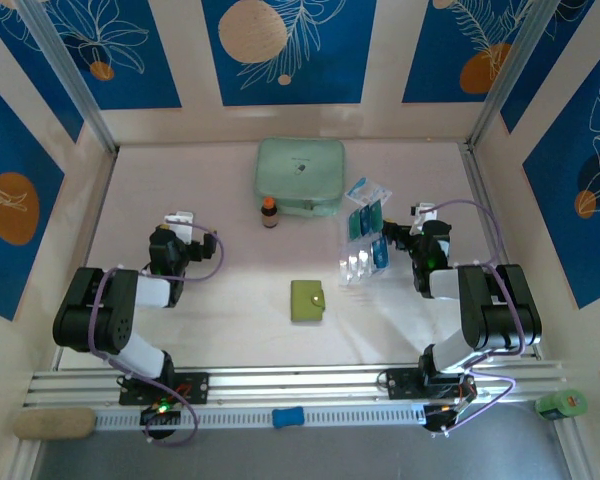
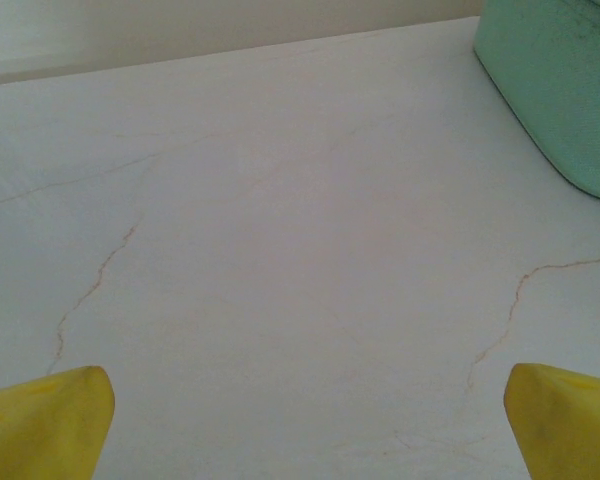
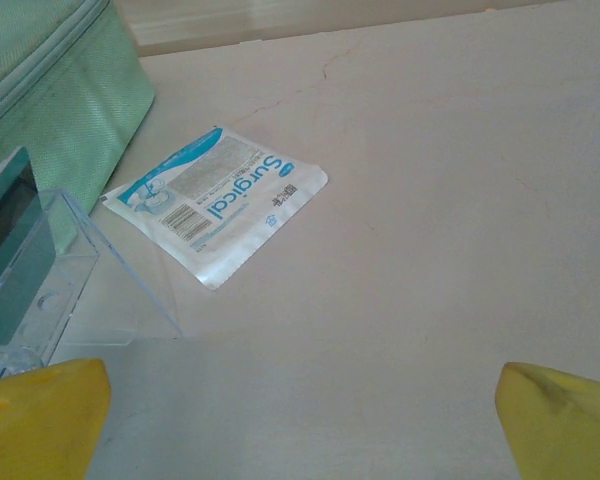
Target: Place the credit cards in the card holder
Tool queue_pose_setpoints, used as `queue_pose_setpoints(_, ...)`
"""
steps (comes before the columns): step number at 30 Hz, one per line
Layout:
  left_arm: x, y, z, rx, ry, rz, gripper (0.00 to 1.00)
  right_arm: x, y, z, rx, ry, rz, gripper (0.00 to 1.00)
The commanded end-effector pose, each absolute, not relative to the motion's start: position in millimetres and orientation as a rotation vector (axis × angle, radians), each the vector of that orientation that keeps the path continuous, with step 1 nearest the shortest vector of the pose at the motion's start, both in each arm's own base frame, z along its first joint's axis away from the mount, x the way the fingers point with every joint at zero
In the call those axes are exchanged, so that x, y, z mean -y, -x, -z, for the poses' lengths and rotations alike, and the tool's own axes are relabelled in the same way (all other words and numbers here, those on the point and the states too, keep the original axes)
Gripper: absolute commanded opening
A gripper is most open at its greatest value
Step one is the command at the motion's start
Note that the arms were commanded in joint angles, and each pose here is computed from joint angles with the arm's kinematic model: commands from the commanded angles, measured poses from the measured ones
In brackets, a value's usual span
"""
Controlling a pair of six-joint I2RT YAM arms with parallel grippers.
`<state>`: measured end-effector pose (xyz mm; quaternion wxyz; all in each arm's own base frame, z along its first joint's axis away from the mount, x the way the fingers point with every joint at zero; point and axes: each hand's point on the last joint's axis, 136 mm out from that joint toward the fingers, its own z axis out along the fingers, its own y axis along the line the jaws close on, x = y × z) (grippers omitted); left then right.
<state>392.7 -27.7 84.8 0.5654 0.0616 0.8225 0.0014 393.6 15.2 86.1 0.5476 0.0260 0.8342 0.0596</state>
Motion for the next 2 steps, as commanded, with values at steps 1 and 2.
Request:
queue_pose_setpoints(1,26.7,-398.2,-88.9,-1.921,-0.139,0.013,1.00,-18.6,-396.7,-94.1,-1.945,-0.027,-0.146,0.99)
queue_pose_setpoints(2,27.1,-398.2,-89.0,-1.919,-0.140,0.013,1.00,-19.4,-396.8,-93.8,-1.944,-0.024,-0.144,0.99)
